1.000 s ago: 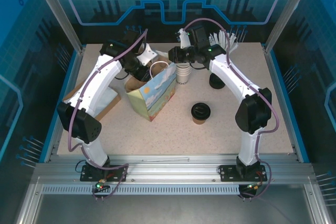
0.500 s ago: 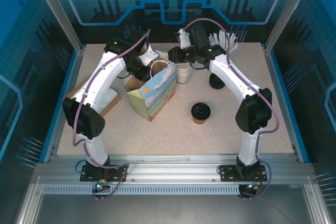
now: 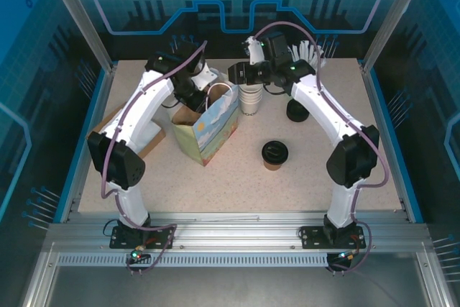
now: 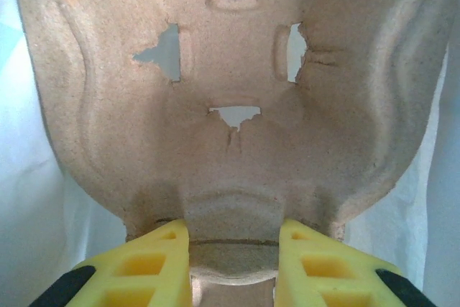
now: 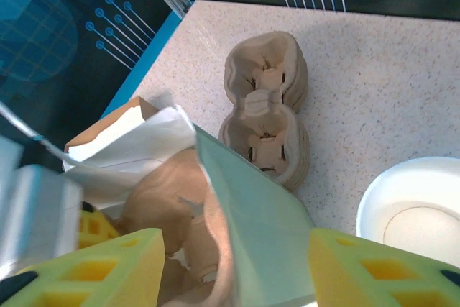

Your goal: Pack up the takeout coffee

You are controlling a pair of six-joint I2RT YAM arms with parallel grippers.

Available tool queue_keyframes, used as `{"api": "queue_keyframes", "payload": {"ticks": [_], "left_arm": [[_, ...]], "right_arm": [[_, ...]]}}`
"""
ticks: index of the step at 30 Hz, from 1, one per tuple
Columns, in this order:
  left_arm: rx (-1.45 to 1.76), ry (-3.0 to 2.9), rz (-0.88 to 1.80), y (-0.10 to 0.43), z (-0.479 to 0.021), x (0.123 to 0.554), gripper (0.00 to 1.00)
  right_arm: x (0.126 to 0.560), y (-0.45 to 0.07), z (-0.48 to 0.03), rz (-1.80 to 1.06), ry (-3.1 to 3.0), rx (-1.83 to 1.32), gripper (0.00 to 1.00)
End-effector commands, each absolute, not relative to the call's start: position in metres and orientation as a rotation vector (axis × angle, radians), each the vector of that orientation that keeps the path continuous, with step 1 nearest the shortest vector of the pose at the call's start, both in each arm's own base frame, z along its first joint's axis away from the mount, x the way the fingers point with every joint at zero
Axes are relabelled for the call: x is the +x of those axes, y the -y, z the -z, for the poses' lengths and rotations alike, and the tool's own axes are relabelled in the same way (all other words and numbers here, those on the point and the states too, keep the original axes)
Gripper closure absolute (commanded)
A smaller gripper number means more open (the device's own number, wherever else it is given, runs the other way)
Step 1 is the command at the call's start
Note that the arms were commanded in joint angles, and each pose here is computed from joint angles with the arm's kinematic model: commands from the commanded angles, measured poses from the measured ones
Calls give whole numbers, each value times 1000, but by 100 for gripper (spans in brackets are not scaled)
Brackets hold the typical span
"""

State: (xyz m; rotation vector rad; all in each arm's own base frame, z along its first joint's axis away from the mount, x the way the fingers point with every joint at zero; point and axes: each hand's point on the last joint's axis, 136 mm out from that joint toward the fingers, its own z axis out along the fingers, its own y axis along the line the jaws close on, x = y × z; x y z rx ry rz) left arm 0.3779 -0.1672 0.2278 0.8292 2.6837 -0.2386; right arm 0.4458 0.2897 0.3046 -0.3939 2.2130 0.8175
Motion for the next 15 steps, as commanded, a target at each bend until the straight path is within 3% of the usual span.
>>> {"api": "queue_keyframes", "payload": {"ticks": [1,15], "left_arm": [[778,-2710,234,168,-229,381,72],[639,-2770,252,171,-215,391,69]], "right_arm": [[438,-276,-323,-770,-2178,-399,42],[417,-258,-308,-703,-2209,-402,33]]}}
